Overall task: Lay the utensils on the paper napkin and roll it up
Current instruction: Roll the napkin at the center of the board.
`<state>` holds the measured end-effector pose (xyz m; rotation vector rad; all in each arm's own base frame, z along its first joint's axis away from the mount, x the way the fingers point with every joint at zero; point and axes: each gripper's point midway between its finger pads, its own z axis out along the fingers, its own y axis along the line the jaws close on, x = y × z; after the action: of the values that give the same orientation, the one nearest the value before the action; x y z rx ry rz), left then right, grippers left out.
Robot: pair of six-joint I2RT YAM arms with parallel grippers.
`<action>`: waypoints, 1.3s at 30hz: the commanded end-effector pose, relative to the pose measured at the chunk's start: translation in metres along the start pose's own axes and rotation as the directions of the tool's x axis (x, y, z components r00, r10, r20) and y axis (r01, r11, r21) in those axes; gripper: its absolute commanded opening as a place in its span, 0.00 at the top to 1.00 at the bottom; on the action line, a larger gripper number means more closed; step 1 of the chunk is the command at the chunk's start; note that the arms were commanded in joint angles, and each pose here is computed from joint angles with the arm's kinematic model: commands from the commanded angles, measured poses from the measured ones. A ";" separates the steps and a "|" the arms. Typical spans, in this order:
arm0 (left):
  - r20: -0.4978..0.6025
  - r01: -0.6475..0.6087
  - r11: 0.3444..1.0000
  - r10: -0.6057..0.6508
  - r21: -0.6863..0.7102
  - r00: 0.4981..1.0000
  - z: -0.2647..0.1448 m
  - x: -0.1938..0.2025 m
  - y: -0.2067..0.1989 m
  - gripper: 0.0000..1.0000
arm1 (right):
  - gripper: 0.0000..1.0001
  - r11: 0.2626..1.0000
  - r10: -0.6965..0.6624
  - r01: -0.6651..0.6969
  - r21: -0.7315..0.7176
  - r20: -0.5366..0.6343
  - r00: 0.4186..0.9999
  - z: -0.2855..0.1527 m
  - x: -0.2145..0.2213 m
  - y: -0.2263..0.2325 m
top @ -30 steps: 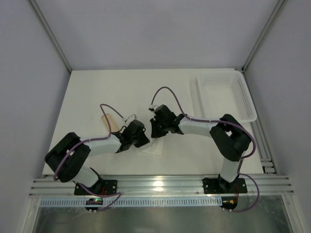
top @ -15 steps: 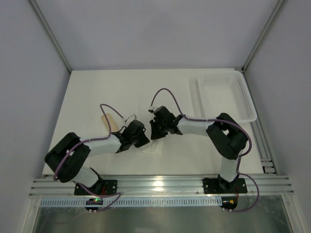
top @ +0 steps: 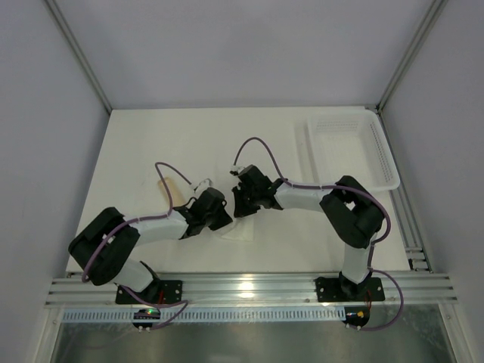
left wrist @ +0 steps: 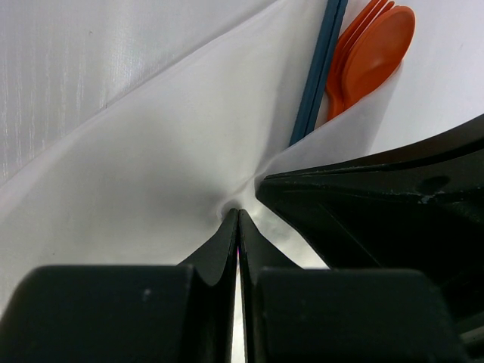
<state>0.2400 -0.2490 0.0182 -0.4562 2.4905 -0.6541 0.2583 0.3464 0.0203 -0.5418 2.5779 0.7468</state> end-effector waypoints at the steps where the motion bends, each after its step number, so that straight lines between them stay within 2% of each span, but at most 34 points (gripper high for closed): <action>1: -0.009 -0.014 0.999 0.014 -0.051 1.000 -0.002 0.007 0.016 1.00 | 0.96 0.999 -0.010 0.009 0.032 0.031 0.999 0.002 -0.012 -0.003; 12: -0.006 -0.005 0.998 0.005 -0.059 1.000 -0.002 0.008 0.019 1.00 | 0.92 0.999 -0.016 0.015 0.045 0.036 0.999 -0.003 -0.018 -0.002; 20: -0.004 0.001 0.998 -0.001 -0.060 1.000 -0.001 0.007 0.018 1.00 | 0.90 0.999 -0.026 0.021 0.042 0.109 0.994 -0.039 -0.040 0.012; 23: -0.003 0.000 0.998 0.000 -0.057 1.000 -0.002 0.007 0.017 1.00 | 0.89 0.994 -0.027 0.013 0.105 0.133 0.991 -0.052 -0.044 0.004; 26: -0.002 0.000 0.999 -0.001 -0.052 1.000 -0.003 0.007 0.016 1.00 | 0.80 0.983 -0.025 -0.006 0.181 0.167 0.986 -0.069 -0.048 -0.007; 29: -0.005 -0.003 0.999 0.002 -0.054 1.000 -0.003 0.007 0.017 1.00 | 0.64 0.978 -0.004 -0.028 0.208 0.152 0.988 -0.071 -0.039 -0.014; 30: -0.005 -0.003 0.999 0.002 -0.054 1.000 -0.003 0.007 0.017 1.00 | 0.53 0.977 0.006 -0.038 0.211 0.148 0.989 -0.072 -0.037 -0.015; 33: -0.005 -0.002 0.999 0.002 -0.052 1.000 -0.003 0.007 0.016 1.00 | 0.46 0.971 0.041 -0.069 0.227 0.126 0.991 -0.070 -0.027 -0.020; 36: -0.010 -0.006 0.998 0.006 -0.056 1.000 -0.002 0.009 0.018 1.00 | 0.32 0.961 0.076 -0.101 0.258 0.106 0.991 -0.066 -0.019 -0.027; 37: -0.010 -0.006 0.998 0.005 -0.055 1.000 -0.002 0.009 0.017 1.00 | 0.23 0.957 0.092 -0.117 0.267 0.102 0.990 -0.065 -0.016 -0.028; 38: -0.011 -0.007 0.999 0.007 -0.054 1.000 -0.002 0.009 0.017 1.00 | 0.21 0.949 0.097 -0.126 0.291 0.111 0.989 -0.067 -0.017 -0.032; 39: -0.009 -0.007 0.999 0.007 -0.054 1.000 -0.002 0.009 0.017 1.00 | 0.15 0.943 0.105 -0.135 0.304 0.113 0.988 -0.067 -0.016 -0.035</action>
<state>0.2391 -0.2495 0.0181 -0.4797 2.4861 -0.6576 0.2678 0.2964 0.0696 -0.3267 2.5688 0.4608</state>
